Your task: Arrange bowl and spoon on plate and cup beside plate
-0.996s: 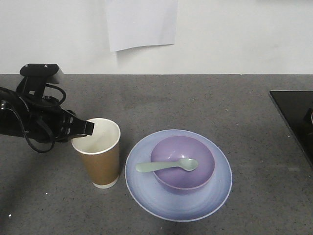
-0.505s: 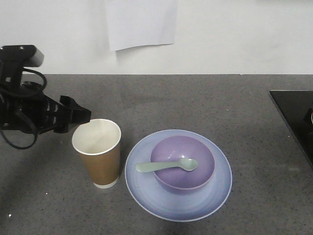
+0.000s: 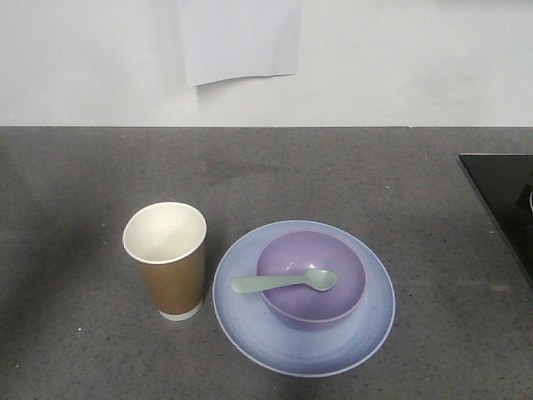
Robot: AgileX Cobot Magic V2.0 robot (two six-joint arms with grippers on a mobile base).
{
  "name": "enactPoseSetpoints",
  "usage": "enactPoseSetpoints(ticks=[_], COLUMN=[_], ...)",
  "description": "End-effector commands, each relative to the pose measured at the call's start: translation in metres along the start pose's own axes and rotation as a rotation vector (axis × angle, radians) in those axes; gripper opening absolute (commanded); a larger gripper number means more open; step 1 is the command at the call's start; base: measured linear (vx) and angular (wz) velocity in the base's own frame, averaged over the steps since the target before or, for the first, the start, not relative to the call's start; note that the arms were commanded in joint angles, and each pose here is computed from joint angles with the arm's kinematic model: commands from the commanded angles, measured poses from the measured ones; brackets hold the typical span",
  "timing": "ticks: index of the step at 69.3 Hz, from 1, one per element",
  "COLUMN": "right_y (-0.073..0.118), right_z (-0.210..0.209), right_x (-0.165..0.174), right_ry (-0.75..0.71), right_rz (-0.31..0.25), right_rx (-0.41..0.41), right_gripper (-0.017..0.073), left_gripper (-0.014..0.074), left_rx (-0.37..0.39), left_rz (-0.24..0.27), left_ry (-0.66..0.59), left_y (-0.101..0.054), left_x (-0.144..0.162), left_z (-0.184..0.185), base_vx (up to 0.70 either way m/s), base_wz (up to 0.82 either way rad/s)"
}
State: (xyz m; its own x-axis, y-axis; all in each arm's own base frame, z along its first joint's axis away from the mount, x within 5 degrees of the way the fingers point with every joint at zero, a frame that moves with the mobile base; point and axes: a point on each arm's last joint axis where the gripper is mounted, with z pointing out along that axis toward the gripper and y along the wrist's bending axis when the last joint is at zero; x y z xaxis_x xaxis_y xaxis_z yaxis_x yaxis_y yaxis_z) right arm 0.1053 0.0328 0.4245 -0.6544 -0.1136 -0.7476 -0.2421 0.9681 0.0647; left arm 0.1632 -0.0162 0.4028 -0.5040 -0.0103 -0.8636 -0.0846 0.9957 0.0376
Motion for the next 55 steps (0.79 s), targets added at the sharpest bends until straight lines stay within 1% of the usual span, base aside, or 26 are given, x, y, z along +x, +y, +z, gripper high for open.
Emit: enactPoseSetpoints(ticks=[1,6,14,17,22,24,27,31,32,33,35,36,38,39,41,55], right_y=[-0.003,-0.005,-0.008,-0.008,-0.01,-0.01,-0.012,-0.013,-0.013,-0.013,-0.013,-0.013,-0.013,-0.013,-0.013,-0.013], right_z=[-0.005,-0.008,-0.019,-0.022,-0.025,-0.025,-0.025,-0.025,-0.025,-0.025,-0.025,-0.025,-0.025,-0.025,-0.025,-0.025], right_x=[-0.01,-0.011,-0.013,-0.013,-0.012,-0.011,-0.01,-0.009,-0.008,-0.008,-0.008,-0.008,-0.007,-0.007,-0.007,-0.007], right_ry=[-0.085,-0.119,-0.216,-0.24,-0.252,-0.249,-0.238,-0.221,-0.218,-0.215,-0.211,-0.211,-0.206,-0.206,-0.206,-0.203], right_rz=[0.006,0.016,0.014,0.022,0.038,0.041,0.043,0.042,0.042,0.045,0.045,0.045,0.045,0.045,0.045,0.046], right_rx=[0.031,0.055,0.075,0.082,0.092,0.1,0.114,0.127,0.128,0.129,0.129,0.129,0.131,0.131,0.131,0.129], right_gripper=[0.0514,0.0507,0.0491,0.0475,0.0419,0.0389,0.0326,0.0241,0.0206,0.0182,0.0134,0.0109,0.0061,0.0025,-0.002,-0.0011], left_gripper=[0.0502,0.0503,0.0498,0.0482,0.0433,0.0402,0.0335,0.0223,0.0181,0.0167,0.0094,0.0079,0.0005,-0.001,-0.0009,-0.0008], left_rx=[-0.038,-0.032,-0.019,-0.013,-0.01,-0.01,-0.01,-0.01,-0.009,-0.009,-0.008,-0.007,-0.005,-0.003,0.0,0.003], left_rz=[-0.031,-0.042,-0.044,-0.042,-0.039,-0.038,-0.037,-0.037,-0.037,-0.037,-0.037,-0.037,-0.037,-0.035,-0.035,-0.038], left_ry=[-0.116,-0.146,-0.171,-0.176,-0.176,-0.175,-0.172,-0.173,-0.175,-0.175,-0.178,-0.18,-0.182,-0.186,-0.191,-0.19], left_y=[0.012,0.017,0.021,0.021,0.021,0.022,0.022,0.022,0.022,0.022,0.022,0.021,0.021,0.021,0.021,0.021], left_x=[-0.008,0.0,0.013,0.018,0.024,0.025,0.027,0.027,0.027,0.027,0.026,0.026,0.026,0.026,0.025,0.025], left_z=[-0.025,-0.036,-0.042,-0.041,-0.041,-0.041,-0.04,-0.041,-0.041,-0.041,-0.041,-0.041,-0.041,-0.041,-0.041,-0.041], base_vx=[0.0,0.0,0.0,0.0,0.0,0.0,0.0,0.0,0.0,0.0,0.0,0.0,0.0,0.0,0.0,0.0], base_wz=[0.0,0.0,0.0,0.0,0.0,0.0,0.0,0.0,0.0,0.0,0.0,0.0,0.0,0.0,0.0,0.0])
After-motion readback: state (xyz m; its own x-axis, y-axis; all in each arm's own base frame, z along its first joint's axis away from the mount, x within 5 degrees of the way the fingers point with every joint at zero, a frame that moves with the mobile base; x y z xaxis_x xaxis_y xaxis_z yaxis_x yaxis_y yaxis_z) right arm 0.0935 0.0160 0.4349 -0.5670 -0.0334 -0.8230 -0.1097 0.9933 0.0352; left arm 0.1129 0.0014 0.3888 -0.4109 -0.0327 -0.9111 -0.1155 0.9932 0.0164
